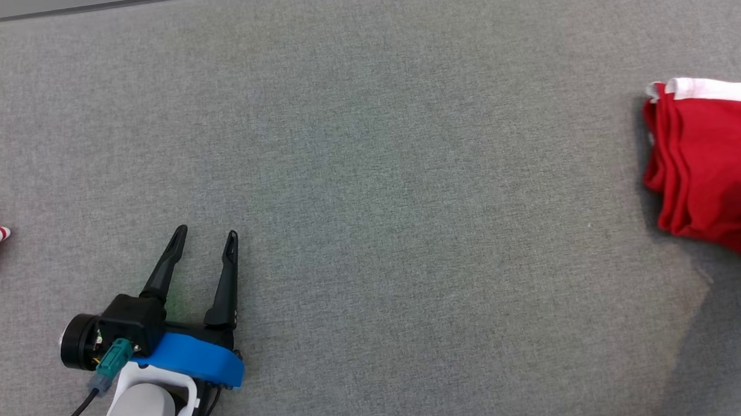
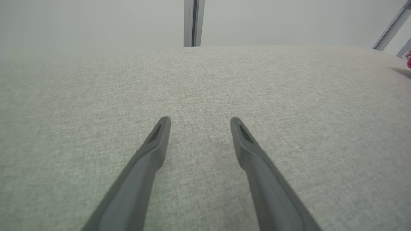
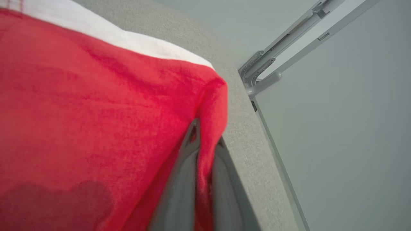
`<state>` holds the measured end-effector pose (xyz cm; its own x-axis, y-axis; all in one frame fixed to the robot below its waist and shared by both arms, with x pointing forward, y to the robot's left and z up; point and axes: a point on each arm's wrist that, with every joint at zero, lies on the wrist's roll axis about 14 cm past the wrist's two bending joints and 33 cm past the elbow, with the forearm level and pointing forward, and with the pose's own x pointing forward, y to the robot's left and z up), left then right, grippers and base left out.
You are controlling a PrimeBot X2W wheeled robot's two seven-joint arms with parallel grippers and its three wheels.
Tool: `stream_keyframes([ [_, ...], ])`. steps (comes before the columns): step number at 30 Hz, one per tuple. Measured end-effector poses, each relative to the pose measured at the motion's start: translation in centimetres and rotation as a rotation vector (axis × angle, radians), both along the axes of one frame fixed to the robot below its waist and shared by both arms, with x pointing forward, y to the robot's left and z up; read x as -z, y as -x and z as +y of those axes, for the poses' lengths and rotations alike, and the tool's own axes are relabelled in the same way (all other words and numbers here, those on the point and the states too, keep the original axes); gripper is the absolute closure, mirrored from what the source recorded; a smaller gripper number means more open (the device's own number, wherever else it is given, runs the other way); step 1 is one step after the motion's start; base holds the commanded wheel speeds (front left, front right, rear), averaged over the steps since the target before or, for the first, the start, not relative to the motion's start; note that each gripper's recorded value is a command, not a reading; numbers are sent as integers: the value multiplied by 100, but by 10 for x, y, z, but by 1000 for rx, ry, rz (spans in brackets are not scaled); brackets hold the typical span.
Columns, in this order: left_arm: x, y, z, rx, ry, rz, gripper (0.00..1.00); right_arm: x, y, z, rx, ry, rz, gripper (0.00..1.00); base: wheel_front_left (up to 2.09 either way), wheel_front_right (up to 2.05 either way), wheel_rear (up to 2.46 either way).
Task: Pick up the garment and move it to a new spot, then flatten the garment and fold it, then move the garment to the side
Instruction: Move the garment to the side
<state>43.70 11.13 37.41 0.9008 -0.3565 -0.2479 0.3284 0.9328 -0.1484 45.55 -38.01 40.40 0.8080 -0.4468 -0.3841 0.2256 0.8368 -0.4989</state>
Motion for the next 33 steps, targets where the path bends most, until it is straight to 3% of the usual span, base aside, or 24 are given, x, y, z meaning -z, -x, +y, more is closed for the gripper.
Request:
stream_keyframes([
  [6, 2, 0, 2, -3, -2, 2, 0, -8, 15, -40, 94, 37, -5, 100, 0, 0, 0],
  [7, 2, 0, 2, -3, -2, 4, 0, -10, 17, -46, 108, 39, -9, 96, 0, 0, 0],
  [8, 3, 0, 2, -4, -2, 5, 0, -10, 17, -51, 119, 38, -16, 60, 0, 0, 0],
  [9, 3, -1, 3, -5, -3, 6, 0, -12, 18, -55, 128, 35, -29, 0, 0, 0, 0],
  [15, 6, -2, 7, -14, -11, 12, 0, -8, 25, -74, 186, -2, -61, 0, 0, 0, 0],
  [19, 0, -1, 11, -31, -7, 2, 0, -26, 9, -69, 143, 7, -159, 0, 0, 0, 0],
  [25, -16, -3, 18, -75, 1, -37, 0, -88, -67, 20, -91, -84, -426, 0, 0, 0, 0],
  [30, -36, 3, 29, -129, -1, -77, 0, -101, -65, 106, -241, -232, -532, 0, 0, 0, 0],
  [33, -44, 12, 38, -161, -14, -92, 0, -100, -48, 133, -297, -277, -543, 0, 0, 0, 0],
])
